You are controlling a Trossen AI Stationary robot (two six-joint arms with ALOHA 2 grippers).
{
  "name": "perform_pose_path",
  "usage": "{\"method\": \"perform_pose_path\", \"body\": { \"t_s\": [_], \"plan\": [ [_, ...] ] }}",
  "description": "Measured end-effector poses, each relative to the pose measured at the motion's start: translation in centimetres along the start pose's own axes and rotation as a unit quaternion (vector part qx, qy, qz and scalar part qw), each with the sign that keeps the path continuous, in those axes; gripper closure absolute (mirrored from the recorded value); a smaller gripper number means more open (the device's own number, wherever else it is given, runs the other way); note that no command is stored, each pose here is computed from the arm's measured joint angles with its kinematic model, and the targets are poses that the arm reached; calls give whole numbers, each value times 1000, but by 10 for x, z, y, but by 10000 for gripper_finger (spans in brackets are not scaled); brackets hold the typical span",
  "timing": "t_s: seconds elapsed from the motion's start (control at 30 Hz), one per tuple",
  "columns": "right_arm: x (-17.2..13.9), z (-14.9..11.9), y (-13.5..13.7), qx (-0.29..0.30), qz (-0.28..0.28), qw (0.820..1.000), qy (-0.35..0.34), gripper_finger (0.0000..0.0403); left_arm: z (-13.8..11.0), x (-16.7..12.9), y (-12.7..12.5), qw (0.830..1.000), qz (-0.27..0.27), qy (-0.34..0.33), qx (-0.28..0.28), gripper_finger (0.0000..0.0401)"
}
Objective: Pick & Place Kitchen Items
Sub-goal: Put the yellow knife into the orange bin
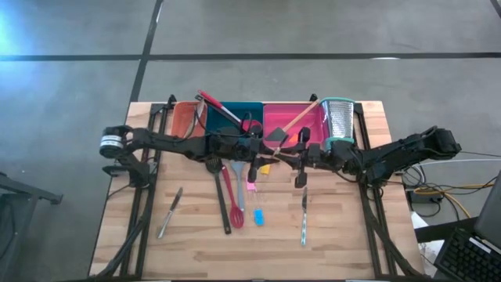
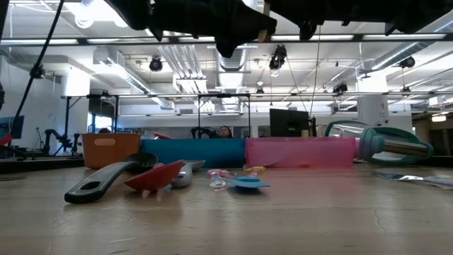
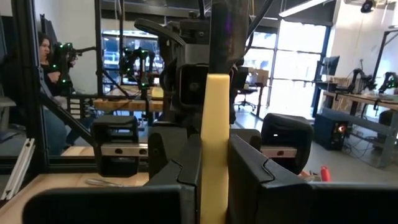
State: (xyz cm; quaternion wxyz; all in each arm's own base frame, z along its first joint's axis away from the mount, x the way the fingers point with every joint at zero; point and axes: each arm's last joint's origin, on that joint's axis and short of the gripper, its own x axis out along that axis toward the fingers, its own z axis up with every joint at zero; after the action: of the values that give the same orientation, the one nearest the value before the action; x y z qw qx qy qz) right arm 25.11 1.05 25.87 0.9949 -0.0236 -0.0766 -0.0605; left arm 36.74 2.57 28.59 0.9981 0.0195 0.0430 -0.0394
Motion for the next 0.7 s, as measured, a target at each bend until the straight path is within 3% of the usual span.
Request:
{"method": "perform_pose_path", "body": {
  "t_s": [0.1,0.27,0.47,0.57,0.7],
  "plan": [
    [0,-1,0,9,0,1000,5,355,1,-2,0,1000,0,6,-2,317],
    [-1,-4,0,11,-1,1000,22,280,8,-12,-1,1000,7,19,-3,317],
    [-3,-9,-1,7,-3,998,59,223,24,-48,0,989,110,95,24,317],
    [-3,-10,-1,7,-4,998,64,214,31,-73,2,969,196,147,39,317],
    [-3,-11,-2,7,-14,997,69,217,32,-108,7,916,325,228,60,317]
  ]
}}
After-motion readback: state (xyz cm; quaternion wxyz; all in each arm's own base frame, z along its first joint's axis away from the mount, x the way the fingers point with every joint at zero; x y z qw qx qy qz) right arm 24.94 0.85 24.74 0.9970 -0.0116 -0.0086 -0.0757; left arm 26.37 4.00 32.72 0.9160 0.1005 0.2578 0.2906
